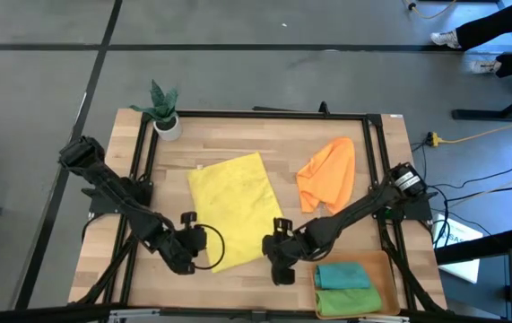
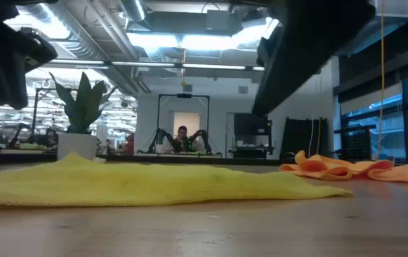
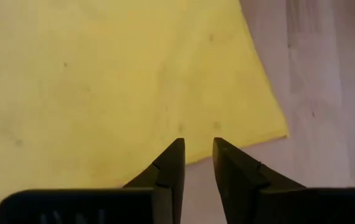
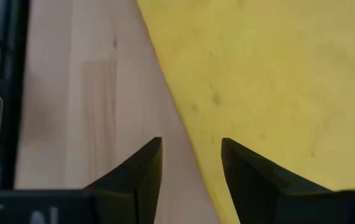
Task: Roll microfiber towels into tight, uniform cylinder then place into a basket
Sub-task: Roll the yellow microfiber towel
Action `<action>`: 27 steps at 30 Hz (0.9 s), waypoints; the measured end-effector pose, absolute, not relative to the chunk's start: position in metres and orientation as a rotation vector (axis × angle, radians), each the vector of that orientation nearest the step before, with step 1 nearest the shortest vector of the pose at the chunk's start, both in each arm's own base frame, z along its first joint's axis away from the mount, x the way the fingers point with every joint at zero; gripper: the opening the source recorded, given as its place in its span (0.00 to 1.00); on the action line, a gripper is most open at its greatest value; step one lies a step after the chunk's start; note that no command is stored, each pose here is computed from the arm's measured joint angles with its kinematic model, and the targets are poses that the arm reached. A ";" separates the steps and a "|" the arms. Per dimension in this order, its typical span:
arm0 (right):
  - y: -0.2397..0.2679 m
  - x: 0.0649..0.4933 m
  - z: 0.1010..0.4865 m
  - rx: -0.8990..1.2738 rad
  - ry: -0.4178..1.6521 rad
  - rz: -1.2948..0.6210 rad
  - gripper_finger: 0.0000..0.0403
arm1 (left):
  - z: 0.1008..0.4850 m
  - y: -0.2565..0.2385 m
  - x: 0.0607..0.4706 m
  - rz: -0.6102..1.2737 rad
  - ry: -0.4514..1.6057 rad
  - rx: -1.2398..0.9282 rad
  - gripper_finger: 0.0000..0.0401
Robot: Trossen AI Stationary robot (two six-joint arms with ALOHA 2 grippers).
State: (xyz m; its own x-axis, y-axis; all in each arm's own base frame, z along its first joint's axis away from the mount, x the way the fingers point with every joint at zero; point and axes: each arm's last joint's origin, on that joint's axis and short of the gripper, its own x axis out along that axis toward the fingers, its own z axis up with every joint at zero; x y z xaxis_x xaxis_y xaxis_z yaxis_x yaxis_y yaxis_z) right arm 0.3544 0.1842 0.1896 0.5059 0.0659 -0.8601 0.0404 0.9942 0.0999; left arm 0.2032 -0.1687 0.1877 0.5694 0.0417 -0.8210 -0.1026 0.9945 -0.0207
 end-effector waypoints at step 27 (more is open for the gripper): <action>0.169 0.314 0.131 -0.111 1.169 -0.099 0.41 | 0.189 -0.169 0.203 0.135 0.904 -0.032 0.19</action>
State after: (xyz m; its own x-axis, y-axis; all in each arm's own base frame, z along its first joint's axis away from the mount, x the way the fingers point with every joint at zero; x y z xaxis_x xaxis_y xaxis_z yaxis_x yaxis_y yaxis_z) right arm 0.3144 0.1689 0.1314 0.3879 -0.1351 -0.9117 0.0200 0.9902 -0.1382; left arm 0.2028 -0.1689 0.1887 0.6107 0.1035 -0.7850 -0.1306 0.9910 0.0290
